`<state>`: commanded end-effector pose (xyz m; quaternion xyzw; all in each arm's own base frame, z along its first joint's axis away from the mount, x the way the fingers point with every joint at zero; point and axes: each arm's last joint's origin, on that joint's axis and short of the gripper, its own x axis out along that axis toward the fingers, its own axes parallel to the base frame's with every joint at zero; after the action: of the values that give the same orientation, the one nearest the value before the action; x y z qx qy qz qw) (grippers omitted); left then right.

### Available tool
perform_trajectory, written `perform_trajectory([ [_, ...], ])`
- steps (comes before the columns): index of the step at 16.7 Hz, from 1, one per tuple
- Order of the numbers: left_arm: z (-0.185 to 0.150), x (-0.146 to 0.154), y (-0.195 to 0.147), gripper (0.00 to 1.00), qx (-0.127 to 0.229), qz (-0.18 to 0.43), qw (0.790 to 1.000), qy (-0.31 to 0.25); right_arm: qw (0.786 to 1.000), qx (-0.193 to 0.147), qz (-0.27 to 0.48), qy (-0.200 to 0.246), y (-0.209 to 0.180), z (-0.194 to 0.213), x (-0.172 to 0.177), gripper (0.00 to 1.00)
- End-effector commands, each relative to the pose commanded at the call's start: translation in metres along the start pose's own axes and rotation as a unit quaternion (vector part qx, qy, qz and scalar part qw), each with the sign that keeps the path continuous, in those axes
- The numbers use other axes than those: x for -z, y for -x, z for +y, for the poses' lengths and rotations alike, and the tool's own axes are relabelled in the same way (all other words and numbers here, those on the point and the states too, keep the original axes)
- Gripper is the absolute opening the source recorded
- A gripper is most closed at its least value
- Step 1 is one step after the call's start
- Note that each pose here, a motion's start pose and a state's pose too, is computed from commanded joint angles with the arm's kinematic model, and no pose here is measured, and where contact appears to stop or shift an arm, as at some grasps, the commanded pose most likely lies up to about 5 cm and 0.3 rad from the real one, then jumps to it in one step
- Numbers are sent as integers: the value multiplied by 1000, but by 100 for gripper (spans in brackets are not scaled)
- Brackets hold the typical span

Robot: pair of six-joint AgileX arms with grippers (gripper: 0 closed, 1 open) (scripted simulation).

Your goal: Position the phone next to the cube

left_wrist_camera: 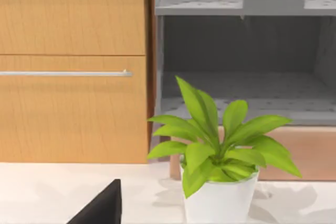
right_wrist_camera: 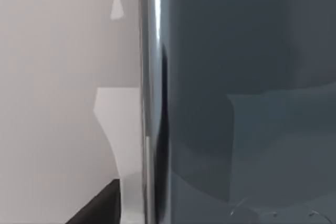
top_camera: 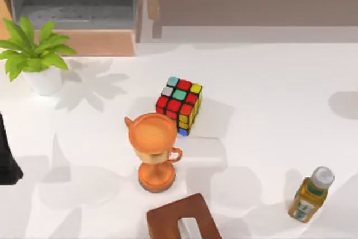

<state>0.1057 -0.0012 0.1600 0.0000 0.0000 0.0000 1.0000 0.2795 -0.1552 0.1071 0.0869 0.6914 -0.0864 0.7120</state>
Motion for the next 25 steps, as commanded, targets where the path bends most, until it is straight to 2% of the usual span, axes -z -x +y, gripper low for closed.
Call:
perform_trajectory([
  [13, 0, 0, 0, 100, 0, 0, 1000, 0, 1000, 0, 0, 0, 0, 0, 0, 2],
  [21, 0, 0, 0, 100, 0, 0, 1000, 0, 1000, 0, 0, 0, 0, 0, 0, 0],
  [25, 0, 0, 0, 100, 0, 0, 1000, 0, 1000, 2, -7, 0, 15, 0, -1, 0],
])
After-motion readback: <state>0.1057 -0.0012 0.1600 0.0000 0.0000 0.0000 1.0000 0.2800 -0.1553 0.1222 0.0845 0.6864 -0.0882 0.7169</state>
